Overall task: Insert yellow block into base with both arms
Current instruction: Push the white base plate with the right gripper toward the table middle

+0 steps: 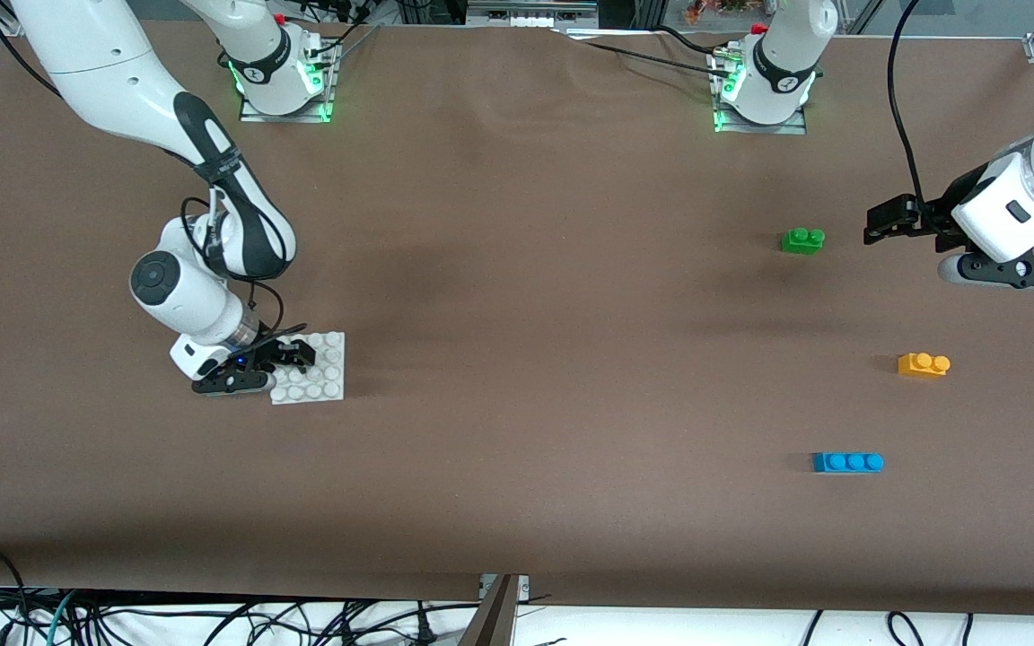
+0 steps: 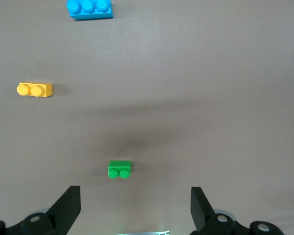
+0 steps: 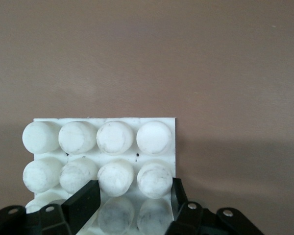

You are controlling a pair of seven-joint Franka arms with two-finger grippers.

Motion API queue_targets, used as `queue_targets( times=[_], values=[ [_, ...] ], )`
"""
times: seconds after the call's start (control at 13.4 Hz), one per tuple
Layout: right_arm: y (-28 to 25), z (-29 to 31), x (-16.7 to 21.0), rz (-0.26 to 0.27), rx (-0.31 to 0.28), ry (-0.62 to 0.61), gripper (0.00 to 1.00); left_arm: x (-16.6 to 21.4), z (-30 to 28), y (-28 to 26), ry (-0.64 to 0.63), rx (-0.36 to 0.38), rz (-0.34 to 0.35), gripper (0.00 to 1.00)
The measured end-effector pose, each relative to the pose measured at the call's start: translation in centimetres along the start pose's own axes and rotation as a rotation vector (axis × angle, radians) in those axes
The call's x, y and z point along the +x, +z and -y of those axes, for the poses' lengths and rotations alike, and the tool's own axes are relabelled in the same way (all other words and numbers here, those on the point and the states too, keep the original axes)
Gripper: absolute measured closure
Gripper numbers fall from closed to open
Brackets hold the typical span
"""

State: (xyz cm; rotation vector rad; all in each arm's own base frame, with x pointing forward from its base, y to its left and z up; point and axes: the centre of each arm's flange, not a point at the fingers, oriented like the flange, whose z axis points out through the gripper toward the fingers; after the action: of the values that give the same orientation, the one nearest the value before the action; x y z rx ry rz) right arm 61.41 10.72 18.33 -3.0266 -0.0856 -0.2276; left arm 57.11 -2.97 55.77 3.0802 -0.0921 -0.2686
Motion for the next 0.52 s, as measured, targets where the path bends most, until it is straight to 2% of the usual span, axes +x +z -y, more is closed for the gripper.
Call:
queue_targets(
  times=[0.52],
  values=[
    [1.2, 11.2, -1.5, -0.071, 0.046, 0.1, 0.35, 0.0, 0.0, 0.0, 0.0, 0.0, 0.0, 0.01]
  ],
)
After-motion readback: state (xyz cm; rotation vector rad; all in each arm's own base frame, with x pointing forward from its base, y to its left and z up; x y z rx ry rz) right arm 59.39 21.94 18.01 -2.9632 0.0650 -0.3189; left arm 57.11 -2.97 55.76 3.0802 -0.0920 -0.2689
